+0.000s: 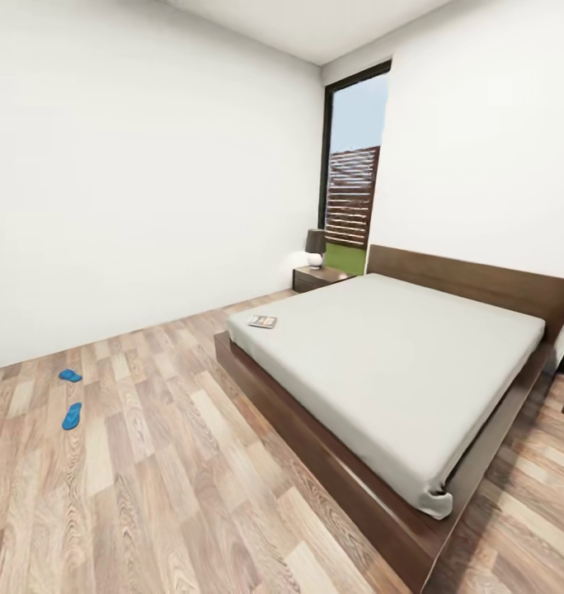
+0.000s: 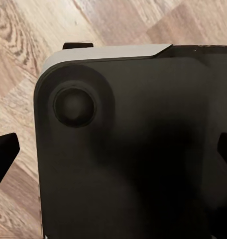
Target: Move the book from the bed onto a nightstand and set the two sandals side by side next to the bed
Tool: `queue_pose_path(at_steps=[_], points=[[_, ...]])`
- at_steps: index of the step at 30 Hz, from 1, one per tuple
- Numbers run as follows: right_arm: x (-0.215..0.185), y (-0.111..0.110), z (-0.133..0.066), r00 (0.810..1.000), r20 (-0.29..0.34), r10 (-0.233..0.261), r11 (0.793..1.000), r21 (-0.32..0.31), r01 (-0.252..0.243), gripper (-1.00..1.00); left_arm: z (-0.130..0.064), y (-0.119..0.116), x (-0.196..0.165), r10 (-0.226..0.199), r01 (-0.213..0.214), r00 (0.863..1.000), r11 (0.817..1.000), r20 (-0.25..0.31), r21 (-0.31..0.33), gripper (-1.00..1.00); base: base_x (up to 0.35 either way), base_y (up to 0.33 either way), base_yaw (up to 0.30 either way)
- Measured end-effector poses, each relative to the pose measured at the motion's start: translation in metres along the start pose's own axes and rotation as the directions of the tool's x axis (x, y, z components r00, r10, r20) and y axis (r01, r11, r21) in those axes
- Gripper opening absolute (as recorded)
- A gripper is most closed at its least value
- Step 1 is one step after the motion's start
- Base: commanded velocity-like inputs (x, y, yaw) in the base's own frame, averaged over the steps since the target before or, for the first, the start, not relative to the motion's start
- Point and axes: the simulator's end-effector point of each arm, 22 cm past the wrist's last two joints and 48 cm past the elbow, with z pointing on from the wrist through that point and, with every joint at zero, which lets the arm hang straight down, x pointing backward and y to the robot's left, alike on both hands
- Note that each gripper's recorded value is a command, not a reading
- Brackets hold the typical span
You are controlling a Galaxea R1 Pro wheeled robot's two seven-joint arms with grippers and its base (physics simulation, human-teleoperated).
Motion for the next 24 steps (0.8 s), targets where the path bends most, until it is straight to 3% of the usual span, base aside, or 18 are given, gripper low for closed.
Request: queue_pose_path(at_steps=[24], points=[[0.0000,0.0000,0.0000,1.000,0.000,0.000,1.000,0.000,0.000,1.00,0.0000,-0.0014,0.0001,0.002,-0.002,1.000,1.000,0.000,0.002,1.00,0.000,0.000,0.297]])
